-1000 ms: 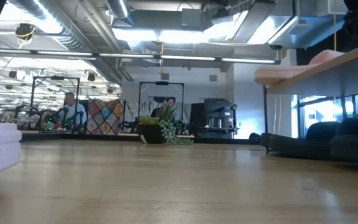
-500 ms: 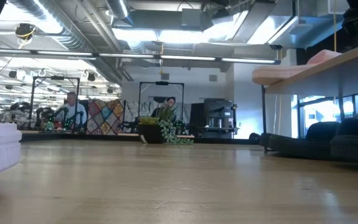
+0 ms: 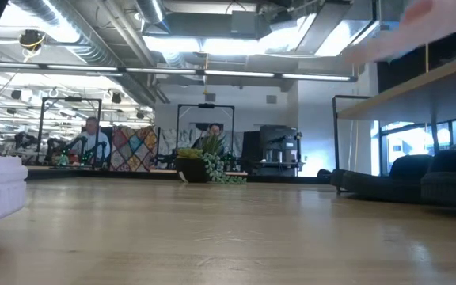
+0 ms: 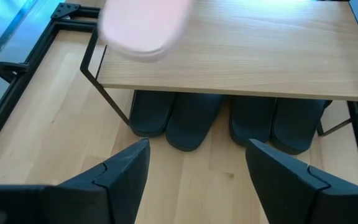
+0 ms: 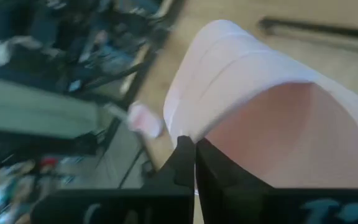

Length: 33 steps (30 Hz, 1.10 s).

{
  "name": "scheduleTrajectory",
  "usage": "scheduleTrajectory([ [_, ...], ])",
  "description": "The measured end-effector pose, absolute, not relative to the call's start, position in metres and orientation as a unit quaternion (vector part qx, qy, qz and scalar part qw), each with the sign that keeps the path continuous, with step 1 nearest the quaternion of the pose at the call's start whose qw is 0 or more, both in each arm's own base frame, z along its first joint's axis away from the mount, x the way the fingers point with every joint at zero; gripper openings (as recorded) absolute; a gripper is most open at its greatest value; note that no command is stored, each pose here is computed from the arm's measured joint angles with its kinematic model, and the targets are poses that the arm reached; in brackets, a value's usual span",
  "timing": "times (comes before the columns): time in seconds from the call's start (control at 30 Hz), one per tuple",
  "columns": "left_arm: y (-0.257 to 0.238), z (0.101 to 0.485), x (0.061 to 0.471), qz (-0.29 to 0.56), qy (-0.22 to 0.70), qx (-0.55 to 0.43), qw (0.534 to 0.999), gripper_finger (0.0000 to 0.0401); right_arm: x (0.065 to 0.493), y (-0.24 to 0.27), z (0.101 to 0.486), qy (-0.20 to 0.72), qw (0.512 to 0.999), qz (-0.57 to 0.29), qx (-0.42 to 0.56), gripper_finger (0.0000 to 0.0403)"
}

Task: Pick and place slides into the shelf
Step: Put the top pink slides on the shelf

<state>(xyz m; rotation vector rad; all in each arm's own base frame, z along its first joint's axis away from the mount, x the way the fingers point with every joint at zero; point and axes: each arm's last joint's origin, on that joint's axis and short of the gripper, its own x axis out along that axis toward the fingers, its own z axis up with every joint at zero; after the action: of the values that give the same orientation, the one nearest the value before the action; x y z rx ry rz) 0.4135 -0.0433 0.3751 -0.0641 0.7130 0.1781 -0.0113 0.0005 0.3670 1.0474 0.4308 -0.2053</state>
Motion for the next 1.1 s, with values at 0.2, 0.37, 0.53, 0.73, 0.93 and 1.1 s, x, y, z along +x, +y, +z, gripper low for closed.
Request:
scheduleTrajectory([
  [0.2,-0.043,0.375,0.414,0.087,0.348,-0.031,0.933,0.0257,-0.008,0.005,0.371,0.218,0.831,-0.019,0.511,0.0001],
  [0.37,-0.043,0.375,0.414,0.093,0.347,-0.047,0.932,0.0257,0.003,0.005,0.358,0.24,0.818,-0.032,0.522,0.0],
  [0.53,-0.043,0.375,0.414,0.097,0.346,-0.058,0.931,0.0257,0.012,0.006,0.36,0.21,0.825,0.006,0.524,0.0],
  [0.73,-0.042,0.375,0.414,0.101,0.345,-0.064,0.931,0.0257,0.012,0.007,0.361,0.207,0.817,0.018,0.537,0.0],
  [0.93,-0.037,0.375,0.414,0.109,0.344,-0.073,0.93,0.0257,0.023,0.007,0.36,0.196,0.813,0.028,0.548,0.0],
  [1.1,-0.032,0.375,0.415,0.115,0.343,-0.076,0.929,0.0257,0.039,0.008,0.358,0.154,0.82,0.068,0.547,0.0],
])
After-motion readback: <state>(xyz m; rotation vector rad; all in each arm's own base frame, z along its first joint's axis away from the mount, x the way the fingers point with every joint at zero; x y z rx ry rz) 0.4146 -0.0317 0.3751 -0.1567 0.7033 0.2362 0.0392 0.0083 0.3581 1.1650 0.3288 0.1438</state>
